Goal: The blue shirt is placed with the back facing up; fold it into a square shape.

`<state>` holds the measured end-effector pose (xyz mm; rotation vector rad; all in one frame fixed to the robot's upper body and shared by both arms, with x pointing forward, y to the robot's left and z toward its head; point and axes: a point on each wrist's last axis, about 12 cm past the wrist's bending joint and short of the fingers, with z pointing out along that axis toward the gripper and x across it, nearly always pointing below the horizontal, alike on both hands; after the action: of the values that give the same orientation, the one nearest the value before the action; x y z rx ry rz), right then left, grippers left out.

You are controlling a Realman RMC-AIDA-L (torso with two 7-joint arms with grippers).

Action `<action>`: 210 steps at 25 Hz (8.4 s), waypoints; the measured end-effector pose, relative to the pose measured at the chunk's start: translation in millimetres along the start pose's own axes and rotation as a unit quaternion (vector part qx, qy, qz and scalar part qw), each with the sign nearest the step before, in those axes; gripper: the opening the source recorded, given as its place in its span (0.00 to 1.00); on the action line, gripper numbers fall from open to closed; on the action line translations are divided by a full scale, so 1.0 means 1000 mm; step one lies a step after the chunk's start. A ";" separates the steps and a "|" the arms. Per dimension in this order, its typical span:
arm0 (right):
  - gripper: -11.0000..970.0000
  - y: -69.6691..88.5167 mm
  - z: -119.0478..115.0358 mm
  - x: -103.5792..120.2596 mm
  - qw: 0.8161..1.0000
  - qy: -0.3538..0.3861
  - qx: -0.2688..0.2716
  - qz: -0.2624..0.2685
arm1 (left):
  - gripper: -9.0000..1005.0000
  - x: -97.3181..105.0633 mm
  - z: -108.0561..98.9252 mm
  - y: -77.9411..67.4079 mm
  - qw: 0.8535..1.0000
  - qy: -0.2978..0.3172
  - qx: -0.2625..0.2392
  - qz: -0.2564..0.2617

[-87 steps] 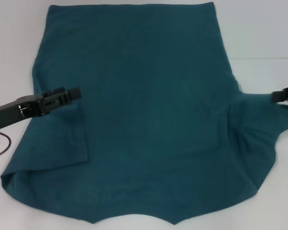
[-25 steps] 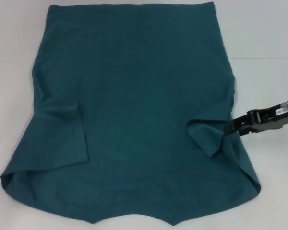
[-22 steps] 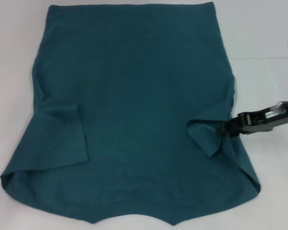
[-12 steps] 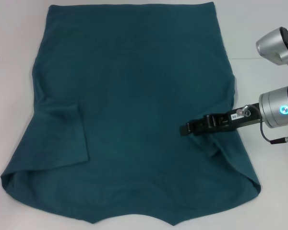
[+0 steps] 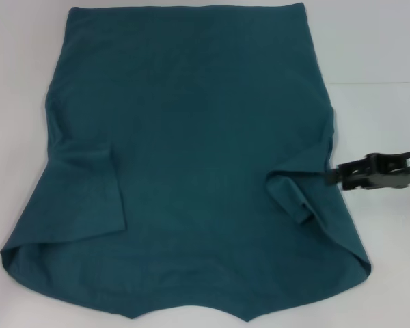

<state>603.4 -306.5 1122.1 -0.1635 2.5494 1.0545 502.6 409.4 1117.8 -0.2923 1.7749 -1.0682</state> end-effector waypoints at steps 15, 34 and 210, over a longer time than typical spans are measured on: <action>0.59 -0.005 -0.026 -0.004 0.998 -0.055 -0.018 -0.026 | 0.72 0.004 -0.014 0.002 0.974 0.174 -0.116 -0.088; 0.59 0.021 -0.014 0.004 0.986 -0.075 -0.135 -0.057 | 0.70 0.025 -0.013 0.016 0.950 0.228 -0.187 -0.103; 0.52 0.003 0.027 0.042 0.982 0.151 0.038 -0.107 | 0.02 0.047 0.042 0.008 0.951 0.282 -0.127 -0.018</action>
<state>572.2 -284.0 1090.0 -0.6052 2.7536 0.9060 518.0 363.2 1077.3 -0.1830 2.4378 -1.0082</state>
